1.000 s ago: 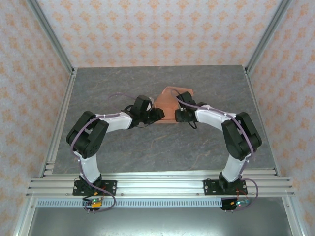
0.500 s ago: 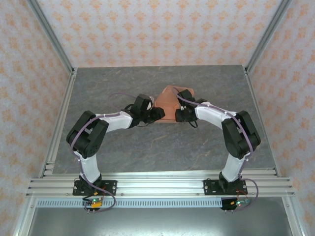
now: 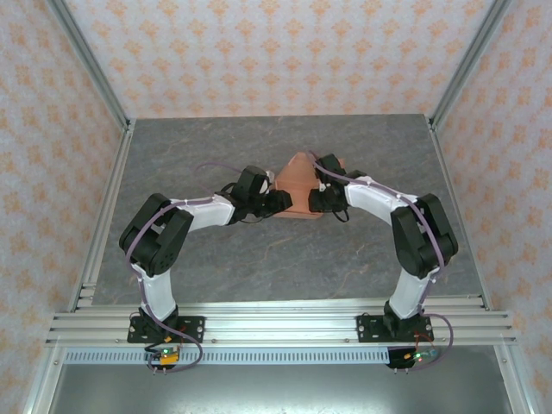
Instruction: Fold the paper box
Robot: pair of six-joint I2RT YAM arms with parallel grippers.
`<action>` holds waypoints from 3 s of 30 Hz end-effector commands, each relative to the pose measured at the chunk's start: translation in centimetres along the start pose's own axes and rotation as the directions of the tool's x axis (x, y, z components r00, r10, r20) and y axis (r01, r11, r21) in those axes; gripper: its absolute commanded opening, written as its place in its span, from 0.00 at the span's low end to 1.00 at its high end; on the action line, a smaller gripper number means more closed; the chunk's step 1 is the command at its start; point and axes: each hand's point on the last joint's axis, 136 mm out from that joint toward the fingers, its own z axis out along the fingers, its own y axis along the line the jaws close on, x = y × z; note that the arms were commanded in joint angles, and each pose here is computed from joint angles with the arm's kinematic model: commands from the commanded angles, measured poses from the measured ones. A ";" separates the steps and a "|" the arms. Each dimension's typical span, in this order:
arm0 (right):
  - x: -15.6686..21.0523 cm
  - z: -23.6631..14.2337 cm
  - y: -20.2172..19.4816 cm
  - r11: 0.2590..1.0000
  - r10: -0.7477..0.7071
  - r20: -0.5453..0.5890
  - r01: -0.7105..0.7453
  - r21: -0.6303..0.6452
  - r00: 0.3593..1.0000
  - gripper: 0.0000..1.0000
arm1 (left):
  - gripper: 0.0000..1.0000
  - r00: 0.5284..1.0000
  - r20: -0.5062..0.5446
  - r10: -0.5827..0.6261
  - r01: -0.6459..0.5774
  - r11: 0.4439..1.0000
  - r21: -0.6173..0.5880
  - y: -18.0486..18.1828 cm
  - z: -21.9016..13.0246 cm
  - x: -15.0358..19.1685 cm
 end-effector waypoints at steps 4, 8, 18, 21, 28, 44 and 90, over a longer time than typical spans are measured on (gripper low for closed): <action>0.8 2.9 -1.5 0.997 -0.019 -0.029 0.021 0.079 0.999 0.43 | 0.28 0.999 -0.036 0.032 -0.031 0.999 0.032 -1.2 0.3 0.2; 0.4 3.5 -2.2 0.991 -0.037 -0.011 0.038 0.131 0.999 0.36 | 0.28 0.998 -0.043 0.036 -0.035 0.999 0.028 -1.2 0.3 0.3; 1.1 3.9 -5.5 0.938 -0.060 0.060 0.036 0.344 0.996 0.24 | 0.30 0.998 -0.065 0.014 -0.011 0.999 0.050 -1.4 0.8 0.6; 0.3 2.8 -5.7 0.932 -0.058 0.113 0.013 0.362 0.992 0.24 | 0.33 0.998 -0.058 0.010 -0.008 0.999 0.039 -1.2 0.8 0.4; -1.5 -0.8 -1.9 0.992 0.025 0.267 -0.057 0.112 0.963 0.32 | 0.64 0.999 -0.038 -0.001 0.002 1.000 0.015 -0.8 0.4 0.2; -3.2 -11.0 -3.4 0.976 0.215 0.504 -0.171 -0.132 0.837 0.66 | 0.80 0.987 0.079 0.140 -0.129 0.984 -0.125 -0.2 -6.1 -0.7; -4.8 -6.7 -0.5 0.977 0.154 0.371 -0.085 -0.195 0.916 0.23 | 0.18 0.947 0.108 0.303 -0.284 0.945 -0.165 -4.0 -2.7 -5.3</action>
